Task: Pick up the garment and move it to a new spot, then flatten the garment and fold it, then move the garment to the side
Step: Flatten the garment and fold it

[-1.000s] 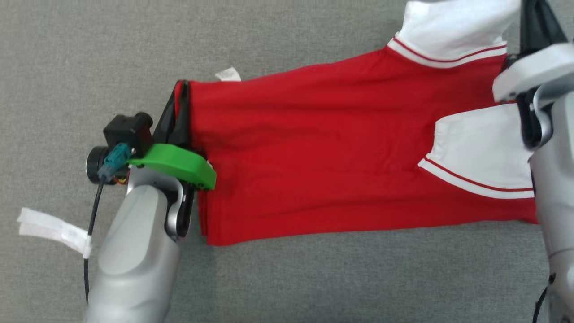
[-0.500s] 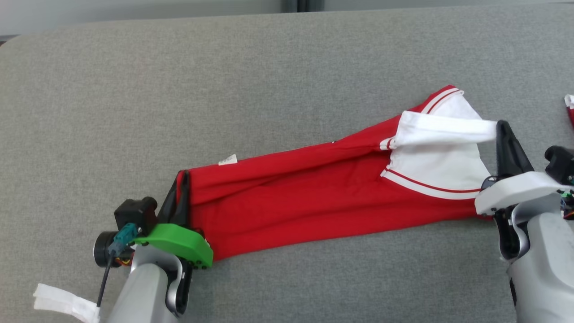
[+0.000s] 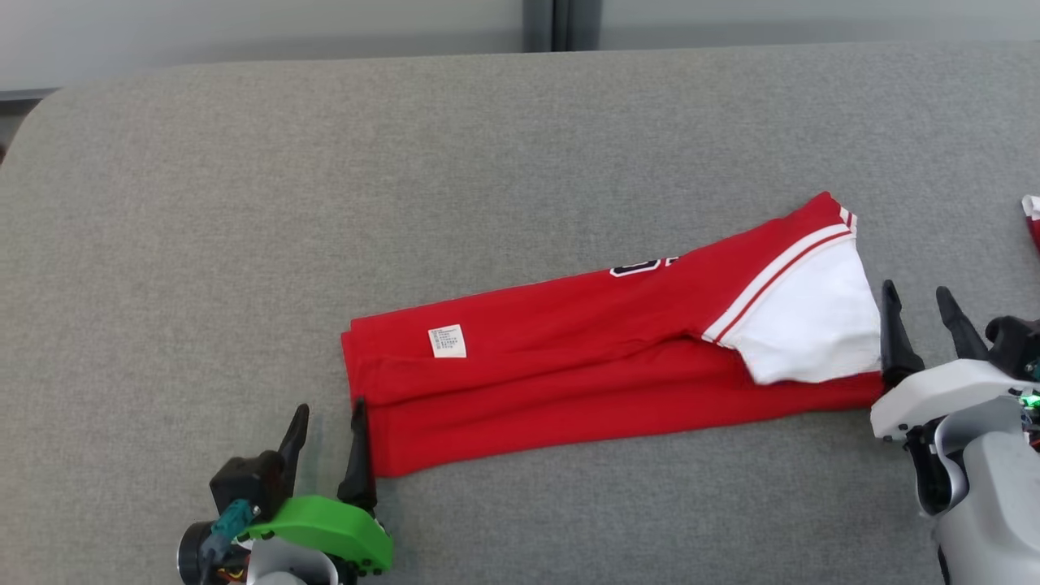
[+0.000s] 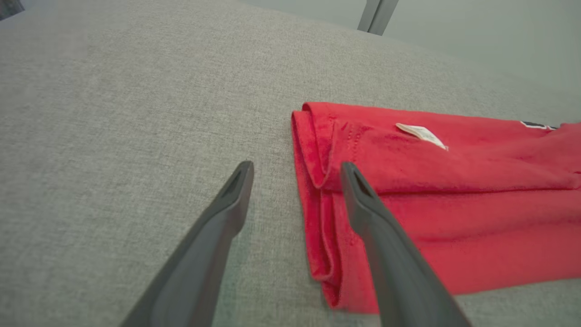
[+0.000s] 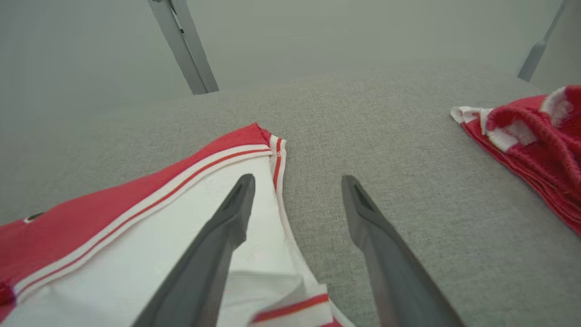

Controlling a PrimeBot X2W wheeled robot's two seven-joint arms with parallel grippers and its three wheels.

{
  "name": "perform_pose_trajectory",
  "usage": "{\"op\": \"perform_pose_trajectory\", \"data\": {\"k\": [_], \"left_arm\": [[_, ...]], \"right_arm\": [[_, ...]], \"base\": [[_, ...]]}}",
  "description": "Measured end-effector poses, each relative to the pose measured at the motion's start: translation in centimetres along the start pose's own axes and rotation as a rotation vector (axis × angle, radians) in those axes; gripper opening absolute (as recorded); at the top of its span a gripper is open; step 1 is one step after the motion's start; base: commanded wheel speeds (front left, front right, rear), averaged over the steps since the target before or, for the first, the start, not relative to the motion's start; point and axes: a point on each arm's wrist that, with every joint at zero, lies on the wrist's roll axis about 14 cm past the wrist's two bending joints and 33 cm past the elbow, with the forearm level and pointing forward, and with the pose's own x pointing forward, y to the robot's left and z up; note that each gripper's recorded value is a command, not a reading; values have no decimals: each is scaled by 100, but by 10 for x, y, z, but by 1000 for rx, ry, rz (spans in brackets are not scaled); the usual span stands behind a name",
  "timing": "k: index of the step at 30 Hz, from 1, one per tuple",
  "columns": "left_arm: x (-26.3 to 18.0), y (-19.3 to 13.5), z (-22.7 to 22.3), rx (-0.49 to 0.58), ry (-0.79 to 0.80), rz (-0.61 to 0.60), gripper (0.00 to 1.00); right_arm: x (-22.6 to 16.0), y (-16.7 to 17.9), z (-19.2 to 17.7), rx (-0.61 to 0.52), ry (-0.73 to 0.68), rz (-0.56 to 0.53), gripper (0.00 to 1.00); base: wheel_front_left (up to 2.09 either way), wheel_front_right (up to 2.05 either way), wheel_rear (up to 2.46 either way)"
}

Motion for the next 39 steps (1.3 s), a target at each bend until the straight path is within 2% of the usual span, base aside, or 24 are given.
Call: {"op": "perform_pose_trajectory", "data": {"k": [5, 13, 14, 16, 19, 22, 25, 27, 29, 31, 39], "left_arm": [[-10, 5, -2, -6, -2, 24, 100], [-5, 7, 13, -5, -44, 33, 100], [-5, 7, 15, -6, -47, 33, 100], [-3, 8, 17, -12, -53, 38, 100], [-2, 6, 18, -18, -58, 35, 100], [0, 2, 19, -17, -59, 25, 100], [2, -2, 19, -17, -58, 12, 100], [3, -6, 19, -16, -58, 2, 100], [3, -9, 20, -14, -60, -8, 100], [2, -11, 20, -13, -62, -15, 100], [-2, -18, 19, -9, -59, -34, 100]], "right_arm": [[17, 14, 1, -67, 20, 61, 100], [23, 21, -63, -169, 311, 105, 100], [23, 23, -67, -161, 326, 106, 49], [24, 26, -73, -144, 342, 109, 0], [25, 15, -66, -126, 302, 78, 0], [24, -12, -51, -137, 248, 20, 0], [23, -53, -23, -170, 181, -76, 0], [26, -59, 1, -190, 107, -93, 0], [30, -45, 27, -202, 9, -69, 0], [26, -22, 31, -183, -32, -27, 0], [-4, 131, 27, -64, -91, 361, 0]], "base": [[0, 0, 0], [0, 0, 0], [0, 0, 0], [0, 0, 0], [0, 0, 0], [0, 0, 0], [0, 0, 0], [0, 0, 0], [0, 0, 0], [0, 0, 0], [0, 0, 0]]}}
